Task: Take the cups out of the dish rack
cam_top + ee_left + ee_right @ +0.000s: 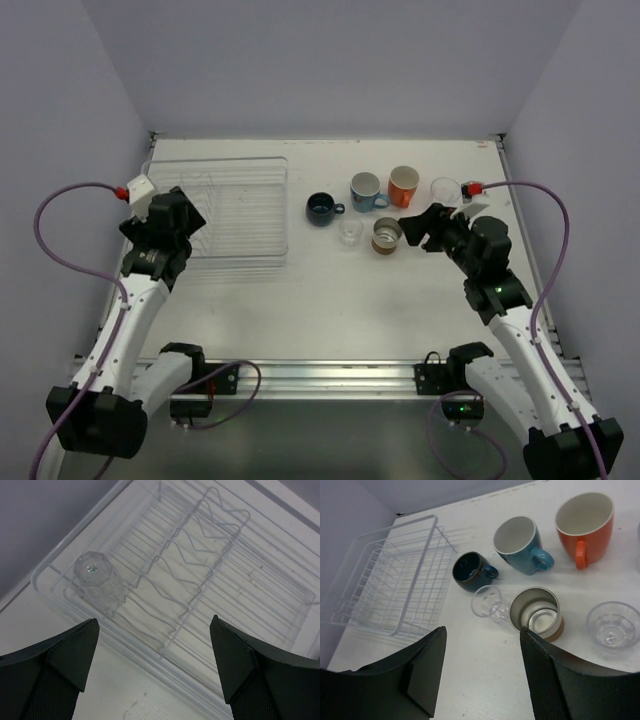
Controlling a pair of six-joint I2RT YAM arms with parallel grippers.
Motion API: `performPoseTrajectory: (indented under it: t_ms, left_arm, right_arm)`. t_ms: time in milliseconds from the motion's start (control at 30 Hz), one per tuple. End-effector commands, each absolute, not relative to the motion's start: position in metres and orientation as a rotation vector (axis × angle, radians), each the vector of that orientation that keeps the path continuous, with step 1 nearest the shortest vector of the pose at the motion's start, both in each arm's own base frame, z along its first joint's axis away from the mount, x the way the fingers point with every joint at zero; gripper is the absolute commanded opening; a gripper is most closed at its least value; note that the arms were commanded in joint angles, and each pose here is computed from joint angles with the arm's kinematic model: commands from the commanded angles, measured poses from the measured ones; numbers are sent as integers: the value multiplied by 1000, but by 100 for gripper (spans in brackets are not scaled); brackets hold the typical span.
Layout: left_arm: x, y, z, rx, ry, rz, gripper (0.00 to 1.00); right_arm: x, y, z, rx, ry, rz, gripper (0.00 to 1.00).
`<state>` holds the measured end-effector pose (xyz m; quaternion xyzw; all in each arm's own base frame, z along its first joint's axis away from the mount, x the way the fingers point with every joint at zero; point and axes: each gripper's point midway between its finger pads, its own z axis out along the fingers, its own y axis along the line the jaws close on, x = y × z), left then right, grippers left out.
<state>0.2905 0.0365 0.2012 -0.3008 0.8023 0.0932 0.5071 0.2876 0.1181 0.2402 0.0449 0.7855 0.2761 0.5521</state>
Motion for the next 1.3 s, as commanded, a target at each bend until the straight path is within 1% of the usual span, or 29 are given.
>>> performPoseTrajectory:
  t_ms: [0, 33, 167, 300, 567, 900, 1200, 1233, 1267]
  left_arm:
    - [307, 70, 228, -895, 1807, 238, 100]
    - [310, 74, 229, -909, 1803, 237, 100]
    - [317, 100, 205, -994, 1852, 307, 100]
    - [318, 124, 185, -1075, 1872, 352, 94]
    - [328, 135, 159, -1119, 1903, 386, 90]
    - [324, 147, 127, -1198, 1916, 481, 86]
    - [330, 157, 112, -1243, 1901, 521, 77]
    - [331, 158, 112, -1239, 1896, 518, 73]
    - [335, 157, 113, -1232, 1888, 506, 71]
  right_arm:
    - [279, 140, 265, 32, 1765, 808, 63]
    - [278, 141, 263, 34, 1771, 815, 63]
    - [273, 145, 268, 8, 1751, 843, 63]
    - [268, 150, 269, -16, 1750, 865, 63]
    - [265, 158, 268, -47, 1759, 904, 63]
    - [264, 159, 269, -56, 1756, 912, 62]
    - [262, 163, 267, -69, 1765, 928, 62]
    - [262, 163, 267, -70, 1765, 929, 62]
    - [261, 163, 266, -72, 1766, 929, 62]
